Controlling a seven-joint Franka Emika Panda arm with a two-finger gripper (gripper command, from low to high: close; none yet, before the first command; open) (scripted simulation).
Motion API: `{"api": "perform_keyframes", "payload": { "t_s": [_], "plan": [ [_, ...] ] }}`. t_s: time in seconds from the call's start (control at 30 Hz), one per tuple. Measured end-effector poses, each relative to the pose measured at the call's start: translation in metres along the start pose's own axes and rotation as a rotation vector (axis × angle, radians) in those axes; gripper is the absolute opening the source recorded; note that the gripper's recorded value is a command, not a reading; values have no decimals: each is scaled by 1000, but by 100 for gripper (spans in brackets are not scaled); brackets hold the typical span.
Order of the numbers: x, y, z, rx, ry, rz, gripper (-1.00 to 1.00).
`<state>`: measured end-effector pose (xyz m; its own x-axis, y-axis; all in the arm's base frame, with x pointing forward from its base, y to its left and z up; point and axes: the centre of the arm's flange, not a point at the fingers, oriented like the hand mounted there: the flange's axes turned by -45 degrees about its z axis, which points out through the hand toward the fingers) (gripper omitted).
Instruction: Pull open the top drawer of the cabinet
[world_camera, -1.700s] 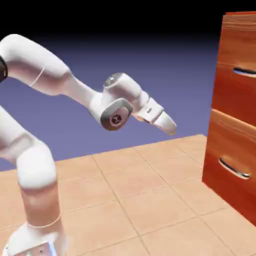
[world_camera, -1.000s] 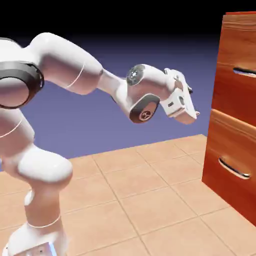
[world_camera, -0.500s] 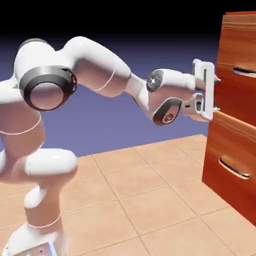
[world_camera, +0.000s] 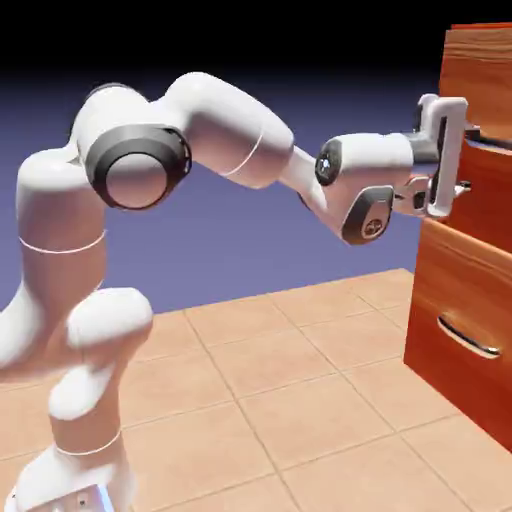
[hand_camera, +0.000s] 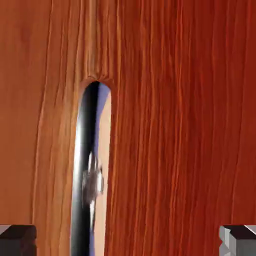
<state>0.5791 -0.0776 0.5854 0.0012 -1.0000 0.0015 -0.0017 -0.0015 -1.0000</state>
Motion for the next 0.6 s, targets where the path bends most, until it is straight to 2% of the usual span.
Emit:
{"api": "perform_keyframes", "payload": {
  "t_s": [0.33,0.37,0.6],
  "plan": [
    [1,-2,46,4,1,3,100],
    [0,-1,50,2,0,2,-100],
    [0,-1,18,3,1,1,-100]
  ]
}}
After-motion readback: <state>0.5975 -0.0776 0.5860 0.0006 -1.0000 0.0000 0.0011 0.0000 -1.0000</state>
